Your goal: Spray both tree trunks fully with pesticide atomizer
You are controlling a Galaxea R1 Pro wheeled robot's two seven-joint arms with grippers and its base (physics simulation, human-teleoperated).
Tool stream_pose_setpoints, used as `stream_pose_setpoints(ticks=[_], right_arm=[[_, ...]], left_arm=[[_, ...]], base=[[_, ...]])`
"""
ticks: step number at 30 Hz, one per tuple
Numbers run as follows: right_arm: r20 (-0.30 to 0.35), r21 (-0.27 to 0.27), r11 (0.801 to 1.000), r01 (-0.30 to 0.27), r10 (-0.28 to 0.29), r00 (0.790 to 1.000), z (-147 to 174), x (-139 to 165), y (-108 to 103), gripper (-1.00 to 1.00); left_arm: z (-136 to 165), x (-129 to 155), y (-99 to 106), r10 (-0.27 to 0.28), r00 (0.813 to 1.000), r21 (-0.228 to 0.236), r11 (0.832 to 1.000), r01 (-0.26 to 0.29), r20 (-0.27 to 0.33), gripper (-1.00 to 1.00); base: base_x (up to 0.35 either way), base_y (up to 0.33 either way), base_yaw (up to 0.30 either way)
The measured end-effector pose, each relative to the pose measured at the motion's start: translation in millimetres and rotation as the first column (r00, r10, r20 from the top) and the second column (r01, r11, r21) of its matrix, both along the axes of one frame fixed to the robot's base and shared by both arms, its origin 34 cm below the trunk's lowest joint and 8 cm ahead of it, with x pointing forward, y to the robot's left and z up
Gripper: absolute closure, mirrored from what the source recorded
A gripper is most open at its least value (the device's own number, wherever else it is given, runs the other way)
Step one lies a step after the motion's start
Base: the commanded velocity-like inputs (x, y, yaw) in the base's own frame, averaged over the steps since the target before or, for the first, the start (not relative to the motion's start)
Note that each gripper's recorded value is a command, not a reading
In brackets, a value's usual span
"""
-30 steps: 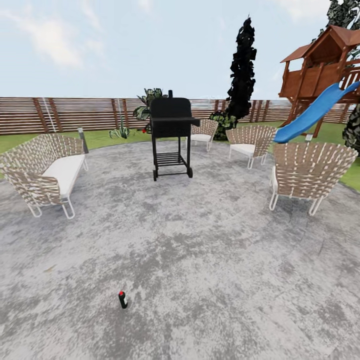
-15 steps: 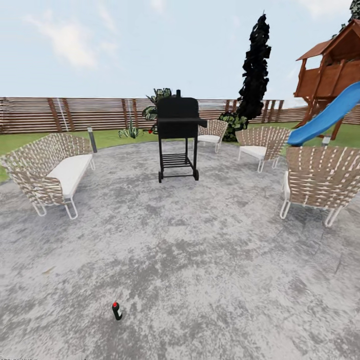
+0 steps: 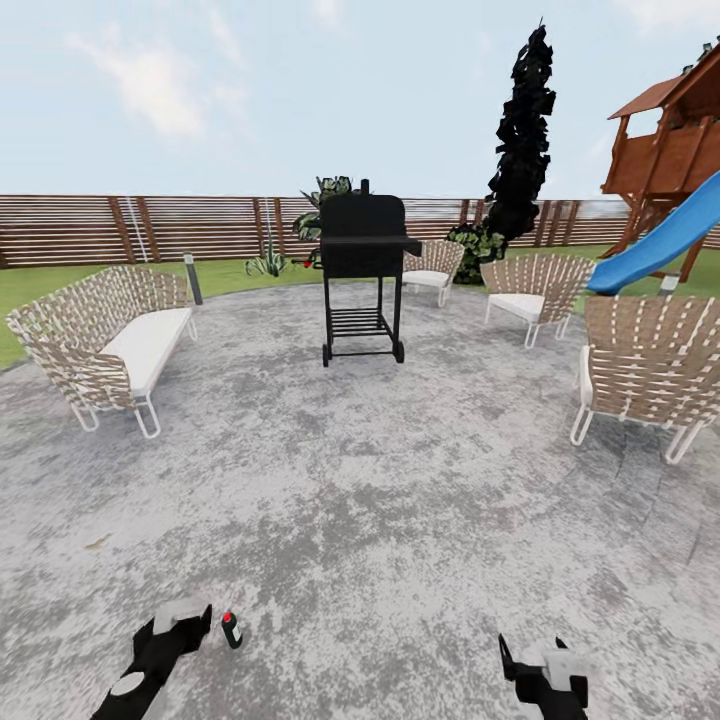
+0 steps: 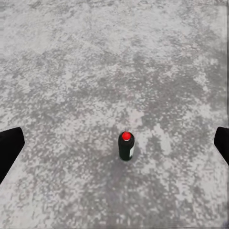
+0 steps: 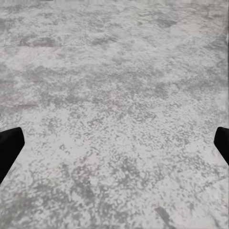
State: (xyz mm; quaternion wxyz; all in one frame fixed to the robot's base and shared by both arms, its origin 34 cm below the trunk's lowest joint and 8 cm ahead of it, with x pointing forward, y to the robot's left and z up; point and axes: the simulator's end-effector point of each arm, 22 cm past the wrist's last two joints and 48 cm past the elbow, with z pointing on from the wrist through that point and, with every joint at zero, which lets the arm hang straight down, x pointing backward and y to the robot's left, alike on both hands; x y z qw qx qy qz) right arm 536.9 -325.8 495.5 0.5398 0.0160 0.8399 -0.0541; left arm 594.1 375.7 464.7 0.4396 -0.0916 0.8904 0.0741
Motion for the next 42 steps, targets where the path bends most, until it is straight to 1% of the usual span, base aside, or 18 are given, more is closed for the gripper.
stream_pose_setpoints(ticks=[2,3,4,6,7,9,10,14,21,28,33,37,42], right_arm=[[-0.004,0.002,1.000,0.000,0.000,1.000,0,2,0,-1.00],[-0.009,0.003,1.000,0.000,0.001,1.000,-1,2,0,-1.00],[-0.010,0.003,1.000,-0.001,0.001,1.000,-2,2,1,-1.00],[-0.011,0.004,1.000,-0.003,0.003,1.000,-2,2,1,-1.00],[-0.008,0.005,1.000,-0.002,0.002,1.000,-1,3,1,-1.00],[-0.008,0.006,1.000,0.000,0.001,1.000,-1,3,1,-1.00],[-0.007,0.006,1.000,0.000,0.000,1.000,0,3,1,-1.00],[-0.013,0.004,1.000,-0.001,0.001,1.000,-2,1,1,-1.00],[-0.015,0.005,1.000,-0.003,0.003,1.000,-3,1,3,-1.00],[-0.007,0.005,1.000,0.000,0.000,1.000,-1,1,2,-1.00],[-0.013,0.005,1.000,0.001,-0.001,1.000,-2,1,2,-1.00],[-0.011,0.005,1.000,0.001,-0.001,1.000,-2,2,1,-1.00],[-0.010,0.005,1.000,0.001,-0.001,1.000,-1,2,1,-1.00]], left_arm=[[5,10,-5,-0.018,1.000,0.001,1.000,0.018,-0.002,-1.00],[5,13,-13,-0.042,0.999,0.004,0.999,0.042,-0.006,-1.00],[4,14,-16,-0.053,0.999,0.006,0.999,0.053,-0.008,-1.00],[3,16,-32,-0.114,0.993,0.021,0.993,0.114,-0.016,-1.00],[1,16,-53,-0.177,0.984,0.030,0.984,0.178,-0.025,-1.00],[0,16,-52,-0.173,0.985,0.031,0.984,0.173,-0.026,-1.00],[-1,14,-49,-0.161,0.987,0.023,0.987,0.161,-0.028,-1.00],[-2,13,-52,-0.162,0.986,0.019,0.986,0.163,-0.029,-1.00],[-2,13,-51,-0.152,0.988,0.016,0.988,0.153,-0.030,-1.00],[0,13,-51,-0.149,0.989,0.016,0.989,0.149,-0.025,-1.00],[-3,12,-51,-0.149,0.988,0.015,0.989,0.150,-0.032,-1.00],[-3,12,-52,-0.149,0.988,0.015,0.989,0.149,-0.032,-1.00],[-3,12,-52,-0.151,0.988,0.016,0.988,0.151,-0.032,-1.00]], base=[[0.000,0.000,0.000],[0.000,0.000,0.000],[0.000,0.000,0.000],[0.000,0.000,0.000],[0.000,0.000,0.000],[0.140,0.000,0.000],[0.320,0.000,0.000],[0.332,0.000,0.000],[0.335,0.050,0.017],[0.322,0.146,0.211],[0.328,0.073,0.272],[0.319,-0.045,0.223],[0.232,-0.184,0.032]])
